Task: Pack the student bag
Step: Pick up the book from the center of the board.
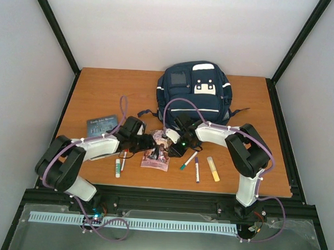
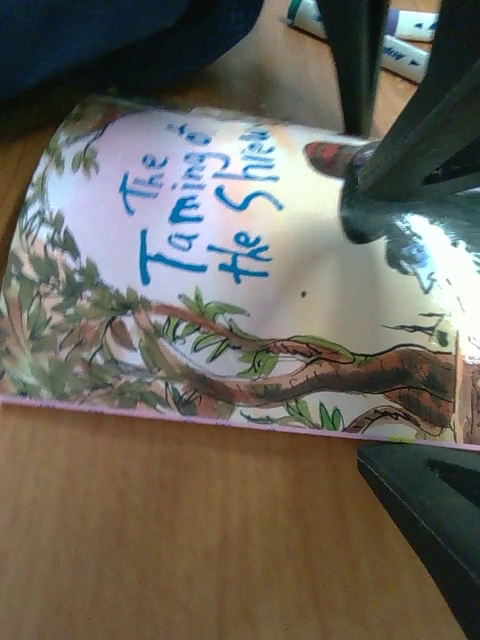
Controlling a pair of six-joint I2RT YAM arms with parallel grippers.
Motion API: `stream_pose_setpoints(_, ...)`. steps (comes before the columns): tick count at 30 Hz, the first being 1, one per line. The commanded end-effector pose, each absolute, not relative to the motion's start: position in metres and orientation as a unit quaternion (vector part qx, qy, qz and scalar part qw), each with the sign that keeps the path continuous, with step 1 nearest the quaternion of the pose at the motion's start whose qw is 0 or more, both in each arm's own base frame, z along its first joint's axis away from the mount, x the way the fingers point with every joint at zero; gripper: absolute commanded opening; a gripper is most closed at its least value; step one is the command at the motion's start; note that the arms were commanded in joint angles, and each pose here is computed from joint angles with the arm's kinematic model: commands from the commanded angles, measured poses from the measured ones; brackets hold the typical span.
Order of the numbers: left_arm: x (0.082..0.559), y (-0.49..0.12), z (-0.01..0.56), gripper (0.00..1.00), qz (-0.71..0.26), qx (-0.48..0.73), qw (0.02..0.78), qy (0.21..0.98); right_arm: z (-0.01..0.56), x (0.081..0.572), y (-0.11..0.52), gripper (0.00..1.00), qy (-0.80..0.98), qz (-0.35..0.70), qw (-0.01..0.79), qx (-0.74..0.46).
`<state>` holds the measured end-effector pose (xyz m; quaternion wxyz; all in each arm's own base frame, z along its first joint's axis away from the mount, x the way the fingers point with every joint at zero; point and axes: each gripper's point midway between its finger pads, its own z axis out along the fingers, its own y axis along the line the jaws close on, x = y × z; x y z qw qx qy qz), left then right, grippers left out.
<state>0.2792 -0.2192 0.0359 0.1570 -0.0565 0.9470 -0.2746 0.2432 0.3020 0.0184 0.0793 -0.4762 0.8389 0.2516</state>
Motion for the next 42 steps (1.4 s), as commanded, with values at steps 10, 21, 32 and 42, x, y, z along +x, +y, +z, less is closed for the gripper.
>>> stream_pose_setpoints(10,0.239,-0.238,0.083,0.66,-0.384,-0.059,0.127,0.913,-0.026,0.238,0.282,0.24,0.854,0.180,0.042,-0.486)
stream_pose_setpoints(21,0.232,-0.254,0.126,0.57,-0.491,-0.034,0.164,0.855,-0.029,0.239,0.279,0.25,0.855,0.172,0.043,-0.487)
stream_pose_setpoints(32,0.235,-0.249,0.146,0.54,-0.511,-0.039,0.211,0.832,-0.029,0.238,0.279,0.26,0.855,0.172,0.041,-0.487)
stream_pose_setpoints(42,0.237,-0.229,0.110,0.57,-0.414,-0.090,0.172,0.890,-0.030,0.238,0.279,0.26,0.855,0.174,0.038,-0.487)
